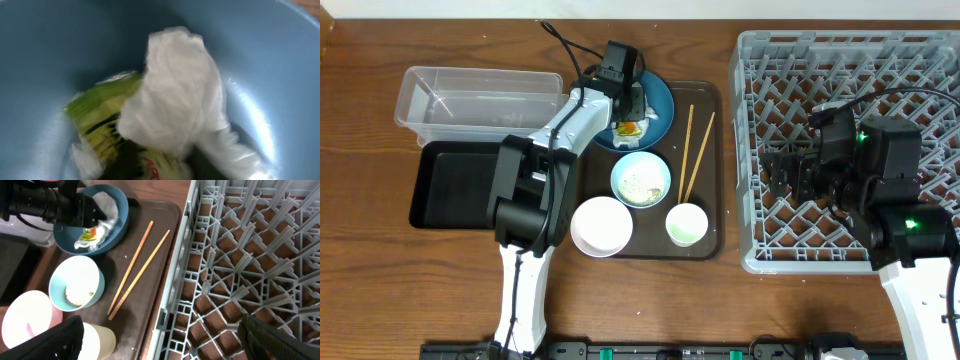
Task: Sort waste into correct bins and load items into the dishwasher rack
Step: 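Reach the left gripper to the blue plate and grasp the wrapper and tissue, then carry the wrapper and tissue left and drop them into the clear bin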
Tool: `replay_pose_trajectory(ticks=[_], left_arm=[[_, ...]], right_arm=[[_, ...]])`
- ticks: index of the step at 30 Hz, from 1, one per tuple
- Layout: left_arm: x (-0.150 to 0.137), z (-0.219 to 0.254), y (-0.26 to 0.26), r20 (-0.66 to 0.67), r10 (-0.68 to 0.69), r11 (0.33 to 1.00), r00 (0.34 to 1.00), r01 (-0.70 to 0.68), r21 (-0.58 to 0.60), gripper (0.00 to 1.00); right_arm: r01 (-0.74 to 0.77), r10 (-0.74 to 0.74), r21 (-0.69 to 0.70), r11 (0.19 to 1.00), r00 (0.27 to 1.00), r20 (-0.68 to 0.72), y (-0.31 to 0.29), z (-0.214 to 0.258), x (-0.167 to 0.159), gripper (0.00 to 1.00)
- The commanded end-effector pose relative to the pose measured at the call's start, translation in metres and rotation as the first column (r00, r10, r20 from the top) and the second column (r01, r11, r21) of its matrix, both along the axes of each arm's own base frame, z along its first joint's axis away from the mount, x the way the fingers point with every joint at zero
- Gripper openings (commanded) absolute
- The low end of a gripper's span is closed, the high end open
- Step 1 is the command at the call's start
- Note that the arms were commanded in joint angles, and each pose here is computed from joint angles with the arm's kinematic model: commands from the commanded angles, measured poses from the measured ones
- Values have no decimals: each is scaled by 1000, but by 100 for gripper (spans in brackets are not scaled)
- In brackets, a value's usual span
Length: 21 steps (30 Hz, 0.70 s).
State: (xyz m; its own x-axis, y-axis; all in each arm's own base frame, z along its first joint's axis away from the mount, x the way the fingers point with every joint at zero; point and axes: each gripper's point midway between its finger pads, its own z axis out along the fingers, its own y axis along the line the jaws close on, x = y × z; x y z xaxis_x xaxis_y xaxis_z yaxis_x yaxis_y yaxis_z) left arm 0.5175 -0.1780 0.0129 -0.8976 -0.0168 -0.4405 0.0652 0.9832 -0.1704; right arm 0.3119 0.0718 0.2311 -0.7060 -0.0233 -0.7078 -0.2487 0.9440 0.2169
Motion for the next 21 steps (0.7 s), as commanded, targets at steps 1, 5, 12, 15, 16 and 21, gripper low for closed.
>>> replay_pose_trajectory(ticks=[1, 5, 12, 15, 16, 21], left_arm=[[-4, -5, -5, -28, -15, 1000, 1000, 14, -19, 13], [1, 28, -7, 33, -14, 999, 999, 15, -38, 8], [4, 125, 8, 184, 20, 997, 983, -5, -79, 6], [-2, 159, 31, 220, 63, 997, 973, -50, -65, 6], [-5, 169, 42, 228, 85, 996, 970, -74, -55, 6], [-17, 188, 101, 216, 219, 975, 951, -222, -12, 5]], right_arm=[[-21, 21, -1, 1000, 999, 24, 4, 9, 1, 96], [-21, 21, -1, 1000, 999, 24, 4, 9, 1, 95], [-21, 21, -1, 1000, 999, 24, 4, 9, 1, 95], [-21, 21, -1, 1000, 999, 24, 4, 9, 1, 95], [-21, 21, -1, 1000, 999, 24, 4, 9, 1, 95], [-21, 21, -1, 1000, 999, 24, 4, 9, 1, 95]])
